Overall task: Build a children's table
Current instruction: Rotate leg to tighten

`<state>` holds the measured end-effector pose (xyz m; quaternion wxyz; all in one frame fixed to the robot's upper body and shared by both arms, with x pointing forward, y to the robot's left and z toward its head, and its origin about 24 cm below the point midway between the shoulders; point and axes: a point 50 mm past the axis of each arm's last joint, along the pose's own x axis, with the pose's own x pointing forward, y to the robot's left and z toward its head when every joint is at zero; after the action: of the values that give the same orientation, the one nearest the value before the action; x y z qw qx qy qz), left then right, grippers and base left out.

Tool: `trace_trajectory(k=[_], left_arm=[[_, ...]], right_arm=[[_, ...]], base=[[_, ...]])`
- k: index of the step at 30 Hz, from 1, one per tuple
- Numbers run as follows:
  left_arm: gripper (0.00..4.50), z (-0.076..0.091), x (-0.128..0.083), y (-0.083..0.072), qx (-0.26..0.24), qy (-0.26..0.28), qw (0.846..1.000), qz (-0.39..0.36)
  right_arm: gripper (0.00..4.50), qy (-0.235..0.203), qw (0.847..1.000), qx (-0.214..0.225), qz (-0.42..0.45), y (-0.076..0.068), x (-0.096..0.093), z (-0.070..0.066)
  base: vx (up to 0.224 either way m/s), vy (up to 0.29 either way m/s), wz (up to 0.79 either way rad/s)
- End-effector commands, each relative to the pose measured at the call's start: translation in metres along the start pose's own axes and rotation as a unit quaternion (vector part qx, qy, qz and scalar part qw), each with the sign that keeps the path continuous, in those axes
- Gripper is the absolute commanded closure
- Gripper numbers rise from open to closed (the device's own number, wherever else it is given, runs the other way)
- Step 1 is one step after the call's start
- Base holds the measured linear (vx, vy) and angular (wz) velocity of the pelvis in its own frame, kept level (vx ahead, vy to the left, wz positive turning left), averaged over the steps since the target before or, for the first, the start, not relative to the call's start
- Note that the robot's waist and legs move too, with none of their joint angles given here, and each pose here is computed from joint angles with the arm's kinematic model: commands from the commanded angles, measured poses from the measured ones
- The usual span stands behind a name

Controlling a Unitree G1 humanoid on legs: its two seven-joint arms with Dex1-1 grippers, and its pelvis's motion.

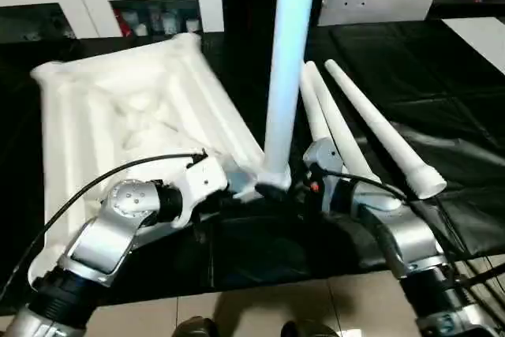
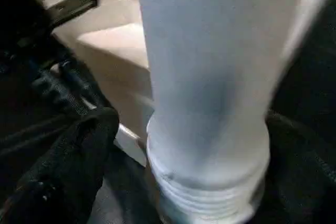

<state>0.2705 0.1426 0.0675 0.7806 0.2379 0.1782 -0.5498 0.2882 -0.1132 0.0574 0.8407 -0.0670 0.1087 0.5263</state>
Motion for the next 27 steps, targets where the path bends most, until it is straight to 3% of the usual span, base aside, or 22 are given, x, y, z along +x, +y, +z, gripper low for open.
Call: trace_trajectory(k=[1, 12, 19, 27], left_arm=[[4.50, 0.007, 0.001, -0.005, 0.038, -0.004, 0.998, -0.059], [4.50, -0.004, -0.009, -0.002, 0.068, 0.025, 0.991, -0.113], [4.50, -0.006, -0.011, 0.000, 0.071, 0.025, 0.990, -0.121], [4.50, -0.007, -0.012, 0.000, 0.071, 0.025, 0.989, -0.125]], right_arm=[[0.04, 0.008, 0.999, -0.026, 0.042, 0.003, -0.004, 0.006], [0.20, 0.024, 0.990, -0.023, 0.140, 0.006, -0.012, 0.010], [0.96, 0.024, 0.986, -0.008, 0.163, 0.008, -0.013, 0.009], [1.47, 0.022, 0.984, 0.003, 0.174, 0.011, -0.013, 0.007]], base=[[0.000, 0.000, 0.00], [0.000, 0.000, 0.00], [0.000, 0.000, 0.00], [0.000, 0.000, 0.00]])
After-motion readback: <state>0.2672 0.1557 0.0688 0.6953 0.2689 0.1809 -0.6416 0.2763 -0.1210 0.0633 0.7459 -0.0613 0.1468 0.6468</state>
